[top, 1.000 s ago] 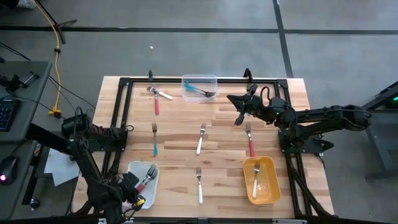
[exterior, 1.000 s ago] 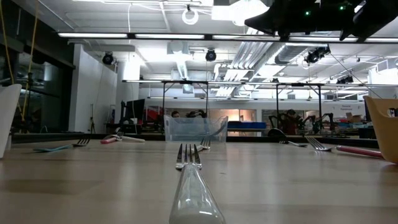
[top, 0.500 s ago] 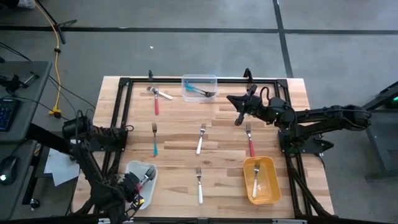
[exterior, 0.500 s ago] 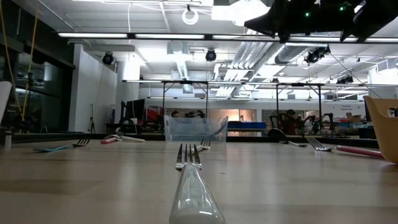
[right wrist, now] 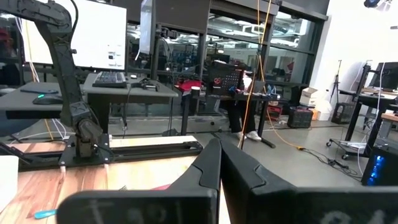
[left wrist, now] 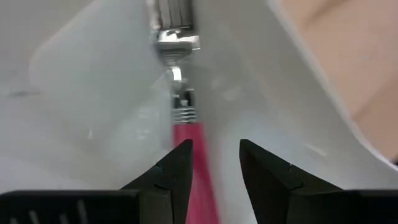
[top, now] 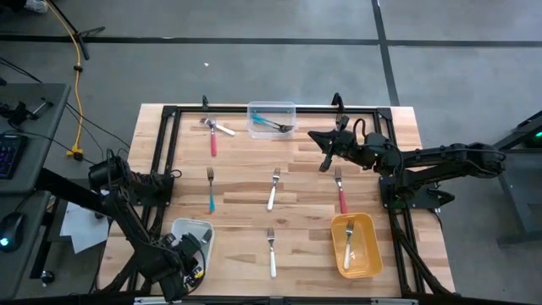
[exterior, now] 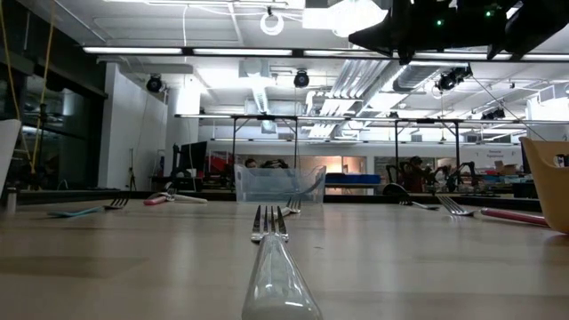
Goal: Sort silverware by color (type)
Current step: Put the red fork into the white bin, then put the white fork into the yellow bin
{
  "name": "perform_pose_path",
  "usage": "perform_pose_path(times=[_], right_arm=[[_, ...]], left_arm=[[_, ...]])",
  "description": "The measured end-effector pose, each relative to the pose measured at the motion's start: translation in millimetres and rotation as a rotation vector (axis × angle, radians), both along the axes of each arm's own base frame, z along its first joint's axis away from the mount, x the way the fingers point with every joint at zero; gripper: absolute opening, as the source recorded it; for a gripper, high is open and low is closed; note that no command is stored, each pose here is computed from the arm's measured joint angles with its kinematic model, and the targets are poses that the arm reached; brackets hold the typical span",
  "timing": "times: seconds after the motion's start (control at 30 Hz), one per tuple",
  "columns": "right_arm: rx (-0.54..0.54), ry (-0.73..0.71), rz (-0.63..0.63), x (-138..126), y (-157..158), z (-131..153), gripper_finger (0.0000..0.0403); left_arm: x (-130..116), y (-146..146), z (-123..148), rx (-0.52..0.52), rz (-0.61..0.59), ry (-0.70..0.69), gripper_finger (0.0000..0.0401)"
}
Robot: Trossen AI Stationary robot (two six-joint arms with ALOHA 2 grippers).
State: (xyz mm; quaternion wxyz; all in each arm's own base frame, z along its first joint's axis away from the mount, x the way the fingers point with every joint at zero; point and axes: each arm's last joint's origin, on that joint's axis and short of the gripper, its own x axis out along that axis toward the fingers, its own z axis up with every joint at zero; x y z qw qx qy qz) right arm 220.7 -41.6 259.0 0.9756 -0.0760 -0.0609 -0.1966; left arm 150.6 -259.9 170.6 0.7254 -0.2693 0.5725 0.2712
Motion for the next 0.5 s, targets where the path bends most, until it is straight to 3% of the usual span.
perform_pose_path(times=[0.13,0.27,0.5], right_arm=[[0.0,0.002,0.0,0,0,0,0.0],[0.001,0.006,0.0,0,0,-1,0.0],[0.031,0.039,0.004,1,0,-5,0.0]], left_arm=[[9,0,17,-0.036,-0.107,0.005,0.0119],[23,6,44,-0.042,-0.265,-0.078,0.009],[48,46,74,0.186,-0.495,-0.257,0.001]])
